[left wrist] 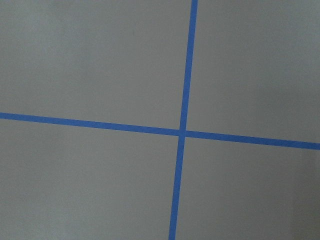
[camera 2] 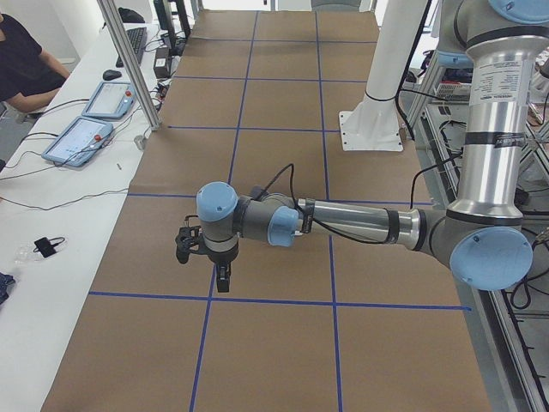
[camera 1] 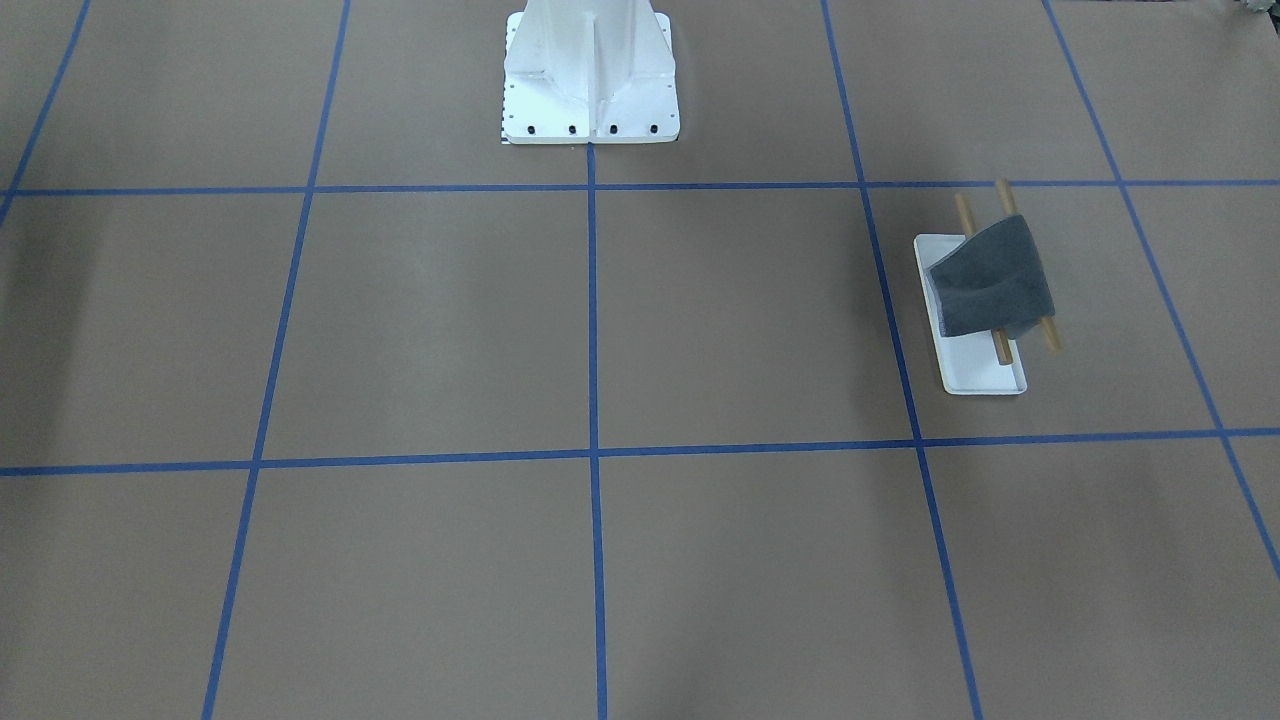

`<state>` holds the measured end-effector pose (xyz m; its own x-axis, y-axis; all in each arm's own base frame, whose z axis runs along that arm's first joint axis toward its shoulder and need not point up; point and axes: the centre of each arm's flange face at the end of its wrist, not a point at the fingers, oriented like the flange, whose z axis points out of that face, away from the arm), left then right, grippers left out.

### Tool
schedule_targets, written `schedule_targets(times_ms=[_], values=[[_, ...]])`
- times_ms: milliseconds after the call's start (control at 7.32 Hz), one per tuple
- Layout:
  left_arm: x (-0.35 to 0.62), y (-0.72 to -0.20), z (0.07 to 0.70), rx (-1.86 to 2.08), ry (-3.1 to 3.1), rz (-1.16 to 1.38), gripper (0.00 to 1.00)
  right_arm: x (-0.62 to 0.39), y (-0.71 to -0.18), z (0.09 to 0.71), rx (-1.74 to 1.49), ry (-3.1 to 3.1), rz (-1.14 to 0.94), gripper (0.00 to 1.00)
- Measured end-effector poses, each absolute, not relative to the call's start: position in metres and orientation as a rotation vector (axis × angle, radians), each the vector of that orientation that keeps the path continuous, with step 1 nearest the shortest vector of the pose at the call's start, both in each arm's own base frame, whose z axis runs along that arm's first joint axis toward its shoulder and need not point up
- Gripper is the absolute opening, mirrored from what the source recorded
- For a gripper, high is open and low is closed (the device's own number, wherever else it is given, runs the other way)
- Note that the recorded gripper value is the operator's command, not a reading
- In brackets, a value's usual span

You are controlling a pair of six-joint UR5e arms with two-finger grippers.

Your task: Hang towel on rack

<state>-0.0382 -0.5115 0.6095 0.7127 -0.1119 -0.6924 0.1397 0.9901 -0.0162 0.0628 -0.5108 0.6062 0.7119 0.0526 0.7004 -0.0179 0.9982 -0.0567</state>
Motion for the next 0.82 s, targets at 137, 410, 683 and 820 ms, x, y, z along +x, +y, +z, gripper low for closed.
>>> schedule_targets(times_ms=[137, 410, 683, 820], values=[[-0.0385, -0.5094, 0.6122, 0.028, 0.77, -0.144, 0.98, 0.0623, -0.5113, 0.6054, -0.047, -0.782, 0.04, 1.0], [-0.0387, -0.5076, 0.616, 0.018, 0.772, -0.148, 0.98, 0.0581, -0.512, 0.6053, -0.051, -0.785, 0.034, 1.0], [-0.0387, -0.5083, 0.6165, 0.017, 0.772, -0.149, 0.98, 0.0543, -0.5123, 0.6073, -0.057, -0.782, 0.028, 1.0], [-0.0386, -0.5089, 0.6165, 0.017, 0.771, -0.149, 0.98, 0.0542, -0.512, 0.6091, -0.06, -0.778, 0.027, 1.0]])
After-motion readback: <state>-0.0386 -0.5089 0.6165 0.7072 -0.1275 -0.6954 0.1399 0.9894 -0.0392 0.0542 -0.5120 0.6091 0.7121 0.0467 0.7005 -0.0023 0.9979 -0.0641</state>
